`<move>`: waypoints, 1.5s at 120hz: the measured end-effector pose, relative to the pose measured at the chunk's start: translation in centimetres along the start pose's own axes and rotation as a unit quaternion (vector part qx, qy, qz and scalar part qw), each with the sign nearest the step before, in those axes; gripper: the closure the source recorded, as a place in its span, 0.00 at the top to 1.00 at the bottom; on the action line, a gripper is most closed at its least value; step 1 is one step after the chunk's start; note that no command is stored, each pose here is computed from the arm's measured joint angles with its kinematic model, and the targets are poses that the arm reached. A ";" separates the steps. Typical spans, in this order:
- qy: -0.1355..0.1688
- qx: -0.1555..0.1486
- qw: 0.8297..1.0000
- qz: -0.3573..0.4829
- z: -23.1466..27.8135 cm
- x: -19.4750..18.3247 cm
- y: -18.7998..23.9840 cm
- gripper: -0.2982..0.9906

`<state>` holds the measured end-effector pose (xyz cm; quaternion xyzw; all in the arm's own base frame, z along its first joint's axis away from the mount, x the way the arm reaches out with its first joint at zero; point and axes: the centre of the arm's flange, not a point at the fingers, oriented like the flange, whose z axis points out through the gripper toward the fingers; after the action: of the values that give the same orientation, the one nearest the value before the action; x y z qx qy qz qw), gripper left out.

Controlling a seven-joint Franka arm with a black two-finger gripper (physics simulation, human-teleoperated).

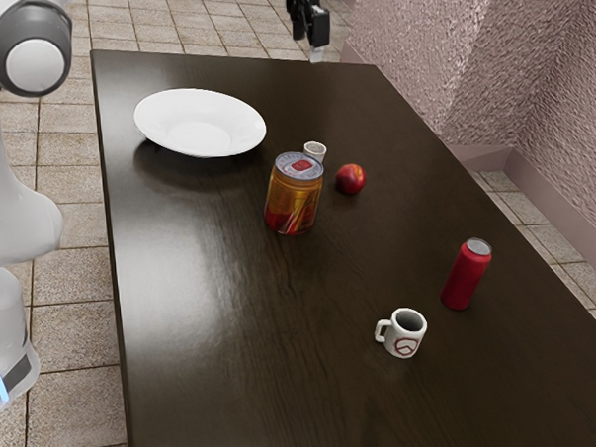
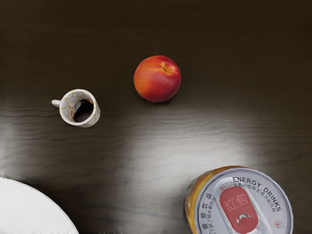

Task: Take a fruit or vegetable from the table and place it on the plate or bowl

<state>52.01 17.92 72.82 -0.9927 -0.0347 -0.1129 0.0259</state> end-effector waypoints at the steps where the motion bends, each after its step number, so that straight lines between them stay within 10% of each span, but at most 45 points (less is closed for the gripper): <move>1: 0.000 0.001 1.000 -0.001 0.0 0.0 -0.2 0.75; 76: -0.002 0.041 0.997 -0.059 -0.9 -2.7 -8.0 0.75; 91: 0.044 0.059 0.997 -0.013 -7.4 -1.0 -1.0 0.75; 105: 0.122 0.054 0.982 0.133 -13.9 0.3 17.5 0.75; 122: 0.084 0.036 0.981 0.172 -8.5 1.5 22.2 0.75; 180: 0.026 -0.036 0.992 0.116 7.4 7.9 11.7 0.75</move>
<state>62.21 7.24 66.94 -0.9870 0.0852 -0.1366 0.0039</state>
